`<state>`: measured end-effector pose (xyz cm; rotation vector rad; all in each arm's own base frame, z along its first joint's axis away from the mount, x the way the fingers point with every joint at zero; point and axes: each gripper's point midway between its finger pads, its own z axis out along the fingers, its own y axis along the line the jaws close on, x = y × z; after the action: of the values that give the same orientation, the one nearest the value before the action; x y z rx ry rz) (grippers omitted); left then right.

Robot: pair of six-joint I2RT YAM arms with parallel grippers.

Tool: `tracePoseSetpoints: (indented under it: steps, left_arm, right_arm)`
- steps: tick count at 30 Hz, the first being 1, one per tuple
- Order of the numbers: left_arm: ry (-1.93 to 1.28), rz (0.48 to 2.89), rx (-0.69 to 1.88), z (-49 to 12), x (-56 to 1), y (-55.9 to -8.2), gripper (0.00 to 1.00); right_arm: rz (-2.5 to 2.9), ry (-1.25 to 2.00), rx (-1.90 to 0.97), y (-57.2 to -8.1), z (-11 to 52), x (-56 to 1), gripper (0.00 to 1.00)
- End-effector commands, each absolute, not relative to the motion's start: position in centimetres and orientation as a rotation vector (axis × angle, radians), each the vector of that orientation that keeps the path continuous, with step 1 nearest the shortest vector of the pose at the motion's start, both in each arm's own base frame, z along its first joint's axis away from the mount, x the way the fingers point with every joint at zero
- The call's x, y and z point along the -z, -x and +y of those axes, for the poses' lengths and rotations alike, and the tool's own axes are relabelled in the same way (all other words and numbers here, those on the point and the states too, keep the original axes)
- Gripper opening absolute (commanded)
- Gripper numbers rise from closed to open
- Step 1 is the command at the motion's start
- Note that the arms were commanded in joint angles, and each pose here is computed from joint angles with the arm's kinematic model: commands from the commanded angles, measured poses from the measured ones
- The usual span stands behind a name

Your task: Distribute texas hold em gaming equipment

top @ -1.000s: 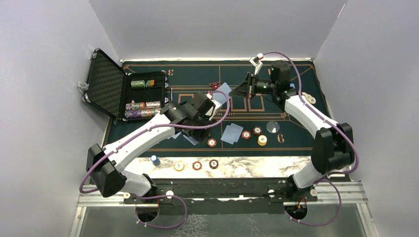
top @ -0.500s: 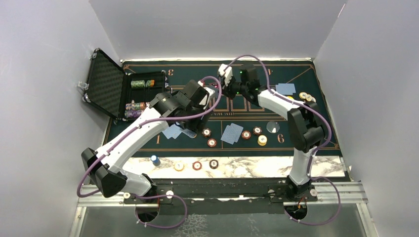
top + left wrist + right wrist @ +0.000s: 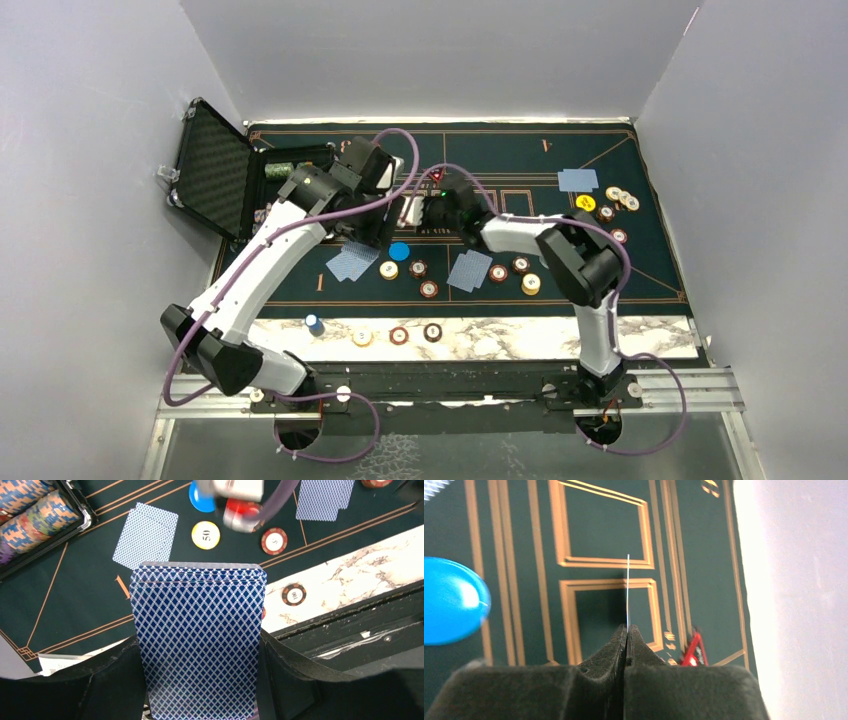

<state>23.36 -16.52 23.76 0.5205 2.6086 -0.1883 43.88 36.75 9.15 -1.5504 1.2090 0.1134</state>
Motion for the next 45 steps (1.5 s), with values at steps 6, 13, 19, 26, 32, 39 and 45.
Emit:
tracePoseSetpoints:
  steps: [6,13,19,26,32,39,45]
  left_arm:
    - [-0.451,2.631,0.227,-15.7,-25.3,-24.6,0.00]
    - [-0.445,2.627,0.234,-15.5,-25.5,-24.6,0.00]
    - [-0.446,2.625,0.241,-15.4,-25.4,-24.5,0.00]
    - [-0.451,2.630,0.244,-15.4,-25.2,-24.4,0.00]
    - [-0.447,2.627,0.243,-15.4,-25.3,-24.5,0.00]
    - [-0.446,2.612,0.244,-15.4,-25.6,-24.6,0.00]
    - [-0.505,2.600,0.230,-15.5,-25.0,-25.2,0.00]
  right_arm:
    - [1.122,1.718,-0.029,-42.6,41.1,-4.4,0.01]
    - [1.126,1.759,-0.092,-42.3,43.3,-2.7,0.01]
    - [1.102,1.751,-0.100,-43.0,44.8,-2.7,0.01]
    - [1.108,1.710,-0.105,-43.8,46.3,-3.0,0.12]
    - [1.224,1.547,-0.152,-44.6,45.0,-6.2,0.51]
    - [1.381,1.322,-0.300,-43.6,39.5,-12.5,0.66]
    - [1.797,0.915,-0.452,-41.0,31.6,-16.0,0.72]
